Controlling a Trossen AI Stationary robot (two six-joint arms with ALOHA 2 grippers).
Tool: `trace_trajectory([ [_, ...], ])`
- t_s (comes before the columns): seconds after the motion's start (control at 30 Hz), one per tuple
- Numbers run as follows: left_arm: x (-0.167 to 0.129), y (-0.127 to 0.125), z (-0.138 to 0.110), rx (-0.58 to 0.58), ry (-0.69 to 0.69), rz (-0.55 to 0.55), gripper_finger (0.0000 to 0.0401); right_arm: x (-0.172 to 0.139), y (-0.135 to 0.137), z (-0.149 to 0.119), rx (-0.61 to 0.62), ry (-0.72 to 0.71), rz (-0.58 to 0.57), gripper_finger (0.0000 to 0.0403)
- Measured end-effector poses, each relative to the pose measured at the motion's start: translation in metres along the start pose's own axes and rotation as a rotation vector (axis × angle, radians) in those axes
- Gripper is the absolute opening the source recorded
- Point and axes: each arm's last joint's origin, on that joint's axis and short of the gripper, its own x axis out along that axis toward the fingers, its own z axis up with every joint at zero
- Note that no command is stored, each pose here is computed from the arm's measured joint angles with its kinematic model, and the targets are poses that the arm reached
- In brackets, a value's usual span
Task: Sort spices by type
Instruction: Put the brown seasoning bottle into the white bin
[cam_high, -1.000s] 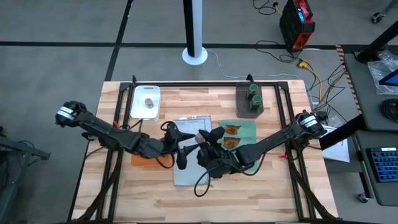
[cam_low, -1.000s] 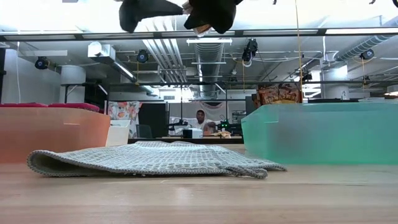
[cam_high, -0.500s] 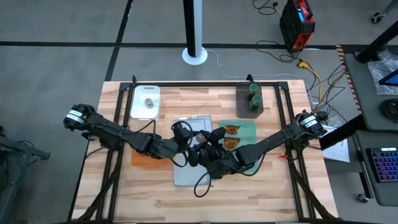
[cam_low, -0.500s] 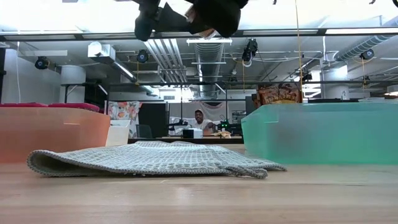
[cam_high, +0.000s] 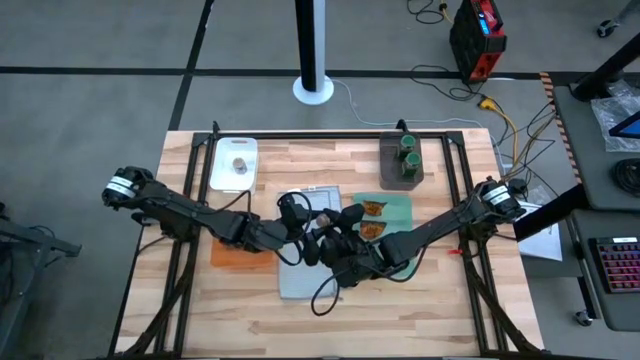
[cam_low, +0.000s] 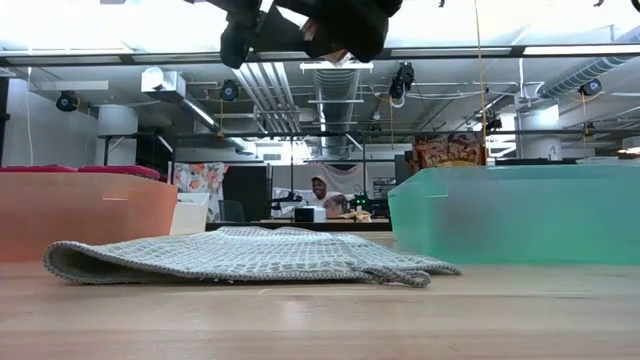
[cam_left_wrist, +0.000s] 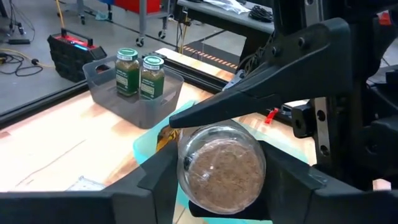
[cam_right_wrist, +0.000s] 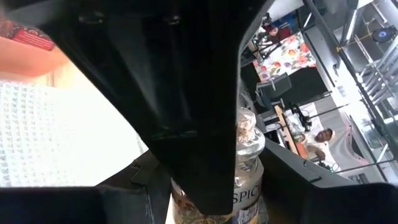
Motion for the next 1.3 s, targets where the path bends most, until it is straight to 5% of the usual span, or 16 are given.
trace_trajectory([
  [0.33, -0.004, 0.002, 0.001, 0.029, 0.028, -0.007, 0.0160, 0.000, 0.000, 0.001, 0.049, -0.005, 0.007, 0.0183],
  [0.6, -0.025, 0.017, 0.016, 0.115, 0.088, 0.025, 0.0159, 0.001, -0.001, 0.002, 0.094, -0.005, -0.008, 0.0300],
  [0.77, -0.037, 0.032, 0.024, 0.149, 0.134, 0.076, 0.0159, 0.000, -0.003, 0.003, 0.113, -0.006, -0.012, 0.0322],
  [0.9, -0.045, 0.061, 0.029, 0.202, 0.239, 0.195, 0.0159, -0.001, -0.005, 0.006, 0.138, -0.009, -0.013, 0.0318],
  [1.17, -0.061, 0.149, 0.040, 0.179, 0.491, 0.600, 0.0159, -0.001, -0.006, 0.007, 0.203, -0.011, -0.008, 0.0294],
  [1.3, -0.066, 0.182, 0.045, 0.148, 0.545, 0.677, 0.0159, 0.000, -0.005, 0.006, 0.253, -0.010, 0.021, 0.0286],
])
